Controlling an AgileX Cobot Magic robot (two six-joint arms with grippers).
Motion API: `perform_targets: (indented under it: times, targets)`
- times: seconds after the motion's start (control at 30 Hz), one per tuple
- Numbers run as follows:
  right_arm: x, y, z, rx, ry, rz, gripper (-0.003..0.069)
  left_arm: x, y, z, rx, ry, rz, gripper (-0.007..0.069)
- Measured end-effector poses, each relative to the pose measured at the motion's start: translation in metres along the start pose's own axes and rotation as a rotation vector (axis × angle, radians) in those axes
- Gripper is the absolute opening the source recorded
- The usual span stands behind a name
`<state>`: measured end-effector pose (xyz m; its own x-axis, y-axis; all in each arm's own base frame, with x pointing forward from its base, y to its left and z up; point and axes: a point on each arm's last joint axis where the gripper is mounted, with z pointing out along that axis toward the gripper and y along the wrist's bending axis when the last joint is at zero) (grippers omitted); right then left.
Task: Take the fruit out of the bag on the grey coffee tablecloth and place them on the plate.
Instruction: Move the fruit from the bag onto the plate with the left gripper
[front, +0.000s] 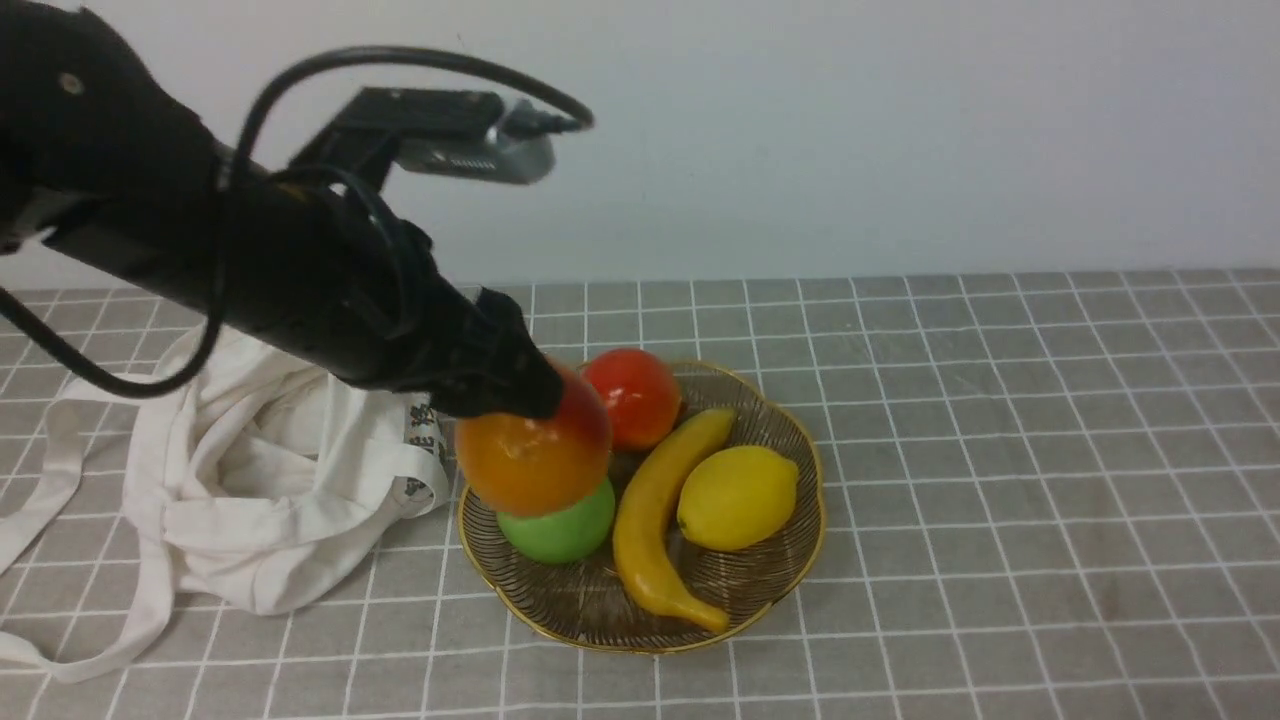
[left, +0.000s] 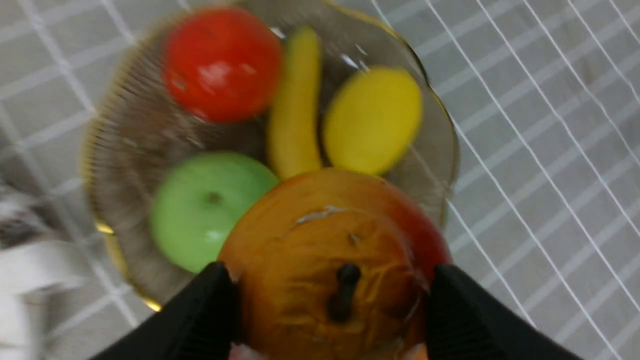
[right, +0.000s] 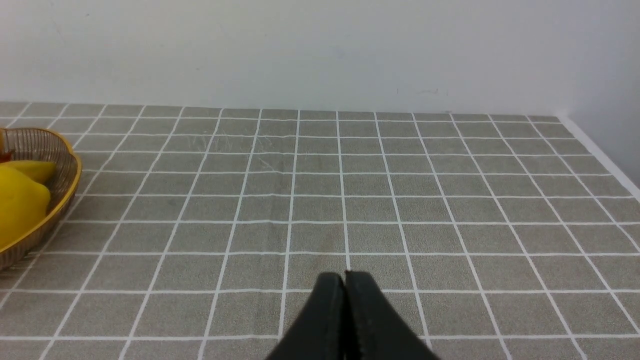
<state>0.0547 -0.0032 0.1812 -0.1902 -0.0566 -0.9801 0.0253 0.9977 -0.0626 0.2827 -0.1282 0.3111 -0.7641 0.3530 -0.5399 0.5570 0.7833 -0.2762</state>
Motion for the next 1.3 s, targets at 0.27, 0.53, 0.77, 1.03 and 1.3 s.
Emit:
perform_targets:
  times: [0.27,0.53,0.77,1.03,1.3]
  targets:
    - [0.000,0.000,0.000,0.000,0.000,0.000,-0.0015,0.006,-0.008,0.060,0.056,0.165,0.020,0.0444]
    - [0.000,0.000,0.000,0.000,0.000,0.000,-0.0015,0.005,0.006,0.092,0.011,0.161,0.009,0.0444]
    - [0.000,0.000,0.000,0.000,0.000,0.000,-0.0015,0.006,0.011,0.102,-0.013,0.165,0.016,0.0497]
    - [0.000,0.000,0.000,0.000,0.000,0.000,-0.0015,-0.001,0.009,0.097,-0.009,0.157,0.031,0.0584]
    - [0.000,0.000,0.000,0.000,0.000,0.000,-0.0015,-0.022,-0.003,0.067,0.017,0.218,0.027,0.0522]
